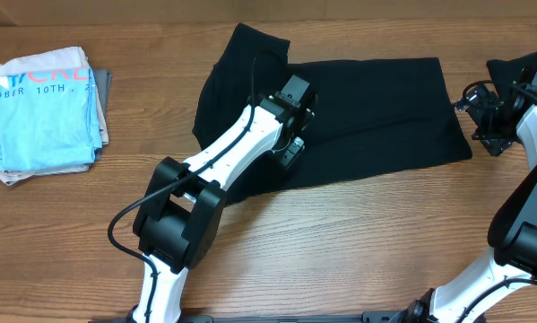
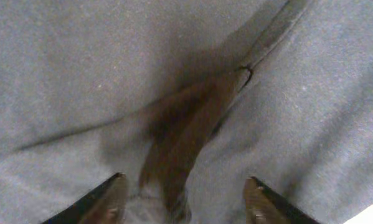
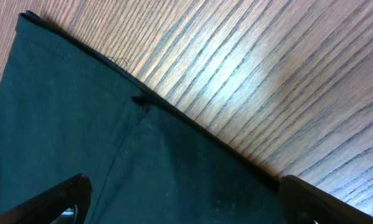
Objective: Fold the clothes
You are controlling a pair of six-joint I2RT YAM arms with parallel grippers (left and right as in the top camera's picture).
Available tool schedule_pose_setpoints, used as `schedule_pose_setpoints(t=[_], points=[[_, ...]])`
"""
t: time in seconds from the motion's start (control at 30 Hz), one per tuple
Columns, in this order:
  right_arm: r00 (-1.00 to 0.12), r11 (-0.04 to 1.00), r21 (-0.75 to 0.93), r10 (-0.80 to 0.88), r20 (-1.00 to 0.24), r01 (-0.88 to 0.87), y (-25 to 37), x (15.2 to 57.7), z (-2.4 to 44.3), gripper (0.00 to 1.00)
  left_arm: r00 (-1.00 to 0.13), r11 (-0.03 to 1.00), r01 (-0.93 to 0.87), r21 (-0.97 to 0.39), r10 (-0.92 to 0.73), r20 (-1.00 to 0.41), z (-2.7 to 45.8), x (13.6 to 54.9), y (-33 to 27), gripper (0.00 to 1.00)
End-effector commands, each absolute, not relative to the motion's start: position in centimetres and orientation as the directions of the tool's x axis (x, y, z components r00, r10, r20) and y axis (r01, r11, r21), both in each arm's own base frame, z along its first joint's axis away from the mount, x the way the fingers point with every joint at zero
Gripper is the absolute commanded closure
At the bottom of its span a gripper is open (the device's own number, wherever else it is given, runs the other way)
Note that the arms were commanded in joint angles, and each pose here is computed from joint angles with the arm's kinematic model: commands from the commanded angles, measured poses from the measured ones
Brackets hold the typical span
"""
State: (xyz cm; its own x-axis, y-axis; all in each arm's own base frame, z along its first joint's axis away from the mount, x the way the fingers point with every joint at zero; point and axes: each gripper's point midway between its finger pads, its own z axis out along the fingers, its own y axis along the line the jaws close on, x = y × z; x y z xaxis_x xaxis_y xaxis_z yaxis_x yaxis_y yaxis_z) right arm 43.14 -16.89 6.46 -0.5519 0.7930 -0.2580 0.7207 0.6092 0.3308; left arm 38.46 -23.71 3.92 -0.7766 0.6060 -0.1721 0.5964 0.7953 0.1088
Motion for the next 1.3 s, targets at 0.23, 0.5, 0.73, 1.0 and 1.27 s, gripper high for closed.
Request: schedule_pose_setpoints(t=[0.23, 0.5, 0.73, 1.0, 1.27], points=[[-0.54, 0.624, 0.349, 0.781, -0.314, 0.699, -17.3, 43.9, 8.9, 0.0, -0.794, 0.807, 0.577, 0.128, 0.591, -0.146, 3.0, 37.9, -23.1, 0.82], [-0.54, 0.624, 0.349, 0.781, -0.314, 0.699, -17.3, 43.9, 8.9, 0.0, -0.781, 0.787, 0.534, 0.308, 0.599, -0.177, 3.9, 40.5, -21.1, 0.96], [-0.54, 0.624, 0.349, 0.781, -0.314, 0.699, -17.3, 43.9, 8.9, 0.0, -0.702, 0.752, 0.561, 0.346, 0.654, -0.283, 4.9, 43.3, -22.7, 0.95], [-0.54, 0.624, 0.349, 0.781, -0.314, 0.699, -17.3, 43.9, 8.9, 0.0, -0.661, 0.754, 0.55, 0.358, 0.655, -0.366, 5.4, 45.2, -24.0, 0.75], [-0.54, 0.624, 0.349, 0.781, -0.314, 0.699, -17.3, 43.9, 8.9, 0.0, -0.712, 0.788, 0.408, 0.462, 0.591, -0.379, 3.6, 47.5, -21.5, 0.59]])
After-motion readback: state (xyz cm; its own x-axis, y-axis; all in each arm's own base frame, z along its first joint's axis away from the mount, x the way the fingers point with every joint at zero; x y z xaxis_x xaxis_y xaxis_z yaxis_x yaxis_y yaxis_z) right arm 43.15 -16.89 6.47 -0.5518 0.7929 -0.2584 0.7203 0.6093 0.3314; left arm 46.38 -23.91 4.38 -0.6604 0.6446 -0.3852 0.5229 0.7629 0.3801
